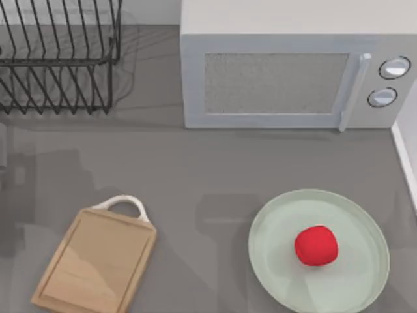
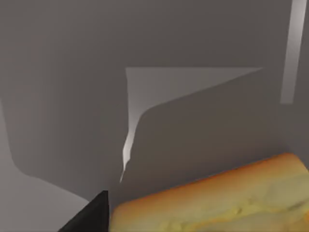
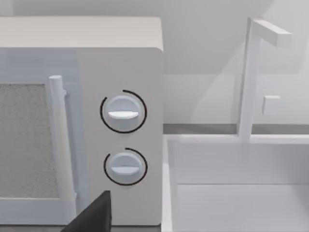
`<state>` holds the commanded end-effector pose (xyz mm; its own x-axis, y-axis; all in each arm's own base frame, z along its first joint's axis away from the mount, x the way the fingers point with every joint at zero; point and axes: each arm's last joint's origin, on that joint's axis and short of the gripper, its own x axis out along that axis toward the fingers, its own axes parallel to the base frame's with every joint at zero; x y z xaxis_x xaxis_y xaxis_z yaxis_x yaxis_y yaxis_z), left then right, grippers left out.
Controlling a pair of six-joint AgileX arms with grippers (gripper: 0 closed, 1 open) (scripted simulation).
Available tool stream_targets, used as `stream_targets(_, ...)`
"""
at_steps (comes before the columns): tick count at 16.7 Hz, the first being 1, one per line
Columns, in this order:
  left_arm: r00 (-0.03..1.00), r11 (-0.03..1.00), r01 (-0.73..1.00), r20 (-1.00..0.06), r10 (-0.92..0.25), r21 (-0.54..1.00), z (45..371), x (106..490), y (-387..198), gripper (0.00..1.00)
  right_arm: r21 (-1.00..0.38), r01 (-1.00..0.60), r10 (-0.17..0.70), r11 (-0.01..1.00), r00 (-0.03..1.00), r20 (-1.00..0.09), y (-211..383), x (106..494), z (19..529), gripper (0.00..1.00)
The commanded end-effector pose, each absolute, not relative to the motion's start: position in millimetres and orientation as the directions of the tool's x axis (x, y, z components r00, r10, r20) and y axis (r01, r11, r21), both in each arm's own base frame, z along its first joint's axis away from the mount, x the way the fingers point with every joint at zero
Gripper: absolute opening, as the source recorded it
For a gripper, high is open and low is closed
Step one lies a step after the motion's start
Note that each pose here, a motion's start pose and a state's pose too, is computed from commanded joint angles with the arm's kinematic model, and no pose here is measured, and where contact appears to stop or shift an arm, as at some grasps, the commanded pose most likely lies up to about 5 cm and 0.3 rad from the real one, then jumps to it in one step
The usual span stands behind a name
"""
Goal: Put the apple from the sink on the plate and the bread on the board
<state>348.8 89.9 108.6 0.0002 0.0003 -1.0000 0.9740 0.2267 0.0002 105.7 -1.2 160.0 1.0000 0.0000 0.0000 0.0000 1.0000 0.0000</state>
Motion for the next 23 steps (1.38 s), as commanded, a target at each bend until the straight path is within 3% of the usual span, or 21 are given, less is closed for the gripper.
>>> stream_targets(1,0.0,0.227,0.974,-1.0,0.0,0.0,108.6,348.8,89.9,1.0,0.0,0.0,0.0,1.0,1.0,0.0,-1.2,105.7,160.0,1.0)
stream_targets(14,0.0,0.227,0.974,-1.0,0.0,0.0,108.6,348.8,89.9,0.02,0.0,0.0,0.0,1.0,1.0,0.0,-1.2,105.7,160.0,1.0)
stream_targets(23,0.0,0.23,0.973,-1.0,0.0,0.0,113.6,347.3,88.6,0.0,0.0,0.0,0.0,1.0,1.0,0.0,-1.2,105.7,160.0,1.0)
